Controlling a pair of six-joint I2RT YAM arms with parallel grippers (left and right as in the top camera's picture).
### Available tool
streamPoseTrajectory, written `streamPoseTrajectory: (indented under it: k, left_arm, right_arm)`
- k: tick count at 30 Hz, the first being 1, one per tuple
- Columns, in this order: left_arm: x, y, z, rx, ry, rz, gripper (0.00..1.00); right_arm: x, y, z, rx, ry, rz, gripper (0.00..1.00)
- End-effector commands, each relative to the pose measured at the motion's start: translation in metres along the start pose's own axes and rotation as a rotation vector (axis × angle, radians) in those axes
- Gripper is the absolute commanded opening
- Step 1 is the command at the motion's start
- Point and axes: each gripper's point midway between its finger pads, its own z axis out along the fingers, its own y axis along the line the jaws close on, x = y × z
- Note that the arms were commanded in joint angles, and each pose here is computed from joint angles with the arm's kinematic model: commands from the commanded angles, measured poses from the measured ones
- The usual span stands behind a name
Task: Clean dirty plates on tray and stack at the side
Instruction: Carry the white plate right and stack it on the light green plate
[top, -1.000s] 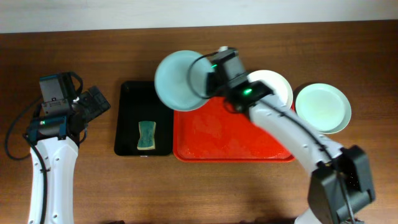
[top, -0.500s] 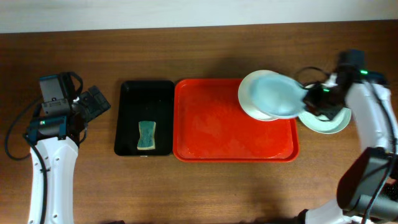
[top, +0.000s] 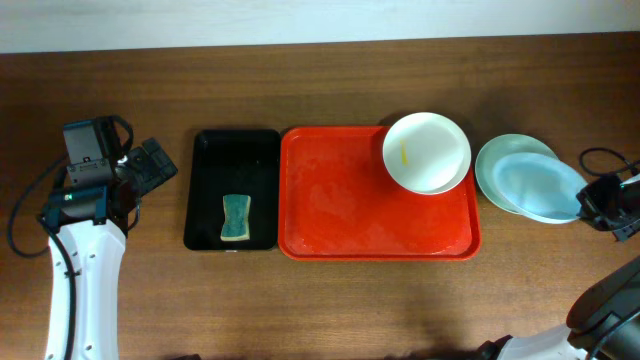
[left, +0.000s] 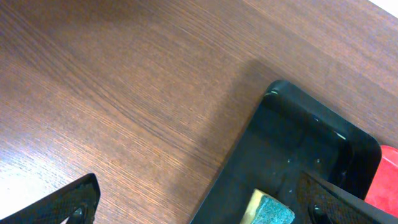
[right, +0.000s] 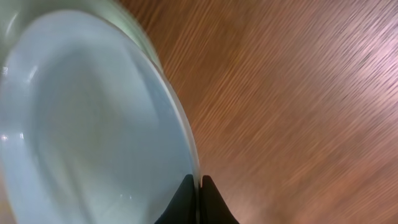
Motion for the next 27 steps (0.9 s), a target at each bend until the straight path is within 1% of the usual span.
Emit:
streamPoseTrajectory:
  k: [1,7,8,9,10,11,12,14,17,21,27]
  left_arm:
    - [-0.002,0.002,0.0,-0.003,-0.005,-0.016,0.99]
    - [-0.002,0.002,0.0,-0.003,-0.005,-0.016,0.99]
    - [-0.002,0.002,0.0,-0.003,-0.005,-0.016,0.99]
    - [-0.002,0.002,0.0,-0.003,-0.005,-0.016,0.99]
    - [-0.002,0.002,0.0,-0.003,-0.005,-0.016,0.99]
    - [-0.002,0.002,0.0,-0.003,-0.005,-0.016,0.99]
    - [-0.002,0.002,0.0,-0.003,-0.005,-0.016,0.99]
    - [-0.002,0.002,0.0,-0.003,-0.005,-0.016,0.99]
    - [-0.002,0.002,0.0,-0.003,-0.005,-0.016,0.99]
    - [-0.002,0.002,0.0,-0.003,-0.005,-0.016,0.99]
    - [-0.002,0.002,0.0,-0.003,-0.005,-0.016,0.99]
  right_arm:
    - [-0.003,-0.006,0.009,0.026,-0.055,-0.023,0.04]
    - [-0.001,0.009,0.038,-0.005,-0.105,-0.081,0.04]
    - [-0.001,0.011,0.039,-0.006,-0.106,-0.085,0.12]
    - [0.0,0.012,0.039,-0.007,-0.106,-0.09,0.27]
    - [0.001,0.014,0.039,-0.011,-0.104,-0.096,0.4]
    - [0.003,0.017,0.039,-0.019,-0.099,-0.102,0.58]
    - [0.004,0.02,0.04,-0.029,-0.094,-0.106,0.73]
    - [0.011,0.03,0.04,-0.069,-0.069,-0.157,0.78]
    - [0.027,0.056,0.042,-0.138,-0.034,-0.299,0.79]
    - [0.042,0.076,0.046,-0.108,-0.032,-0.404,0.8]
    - [0.066,0.107,0.05,-0.123,-0.018,-0.517,0.82]
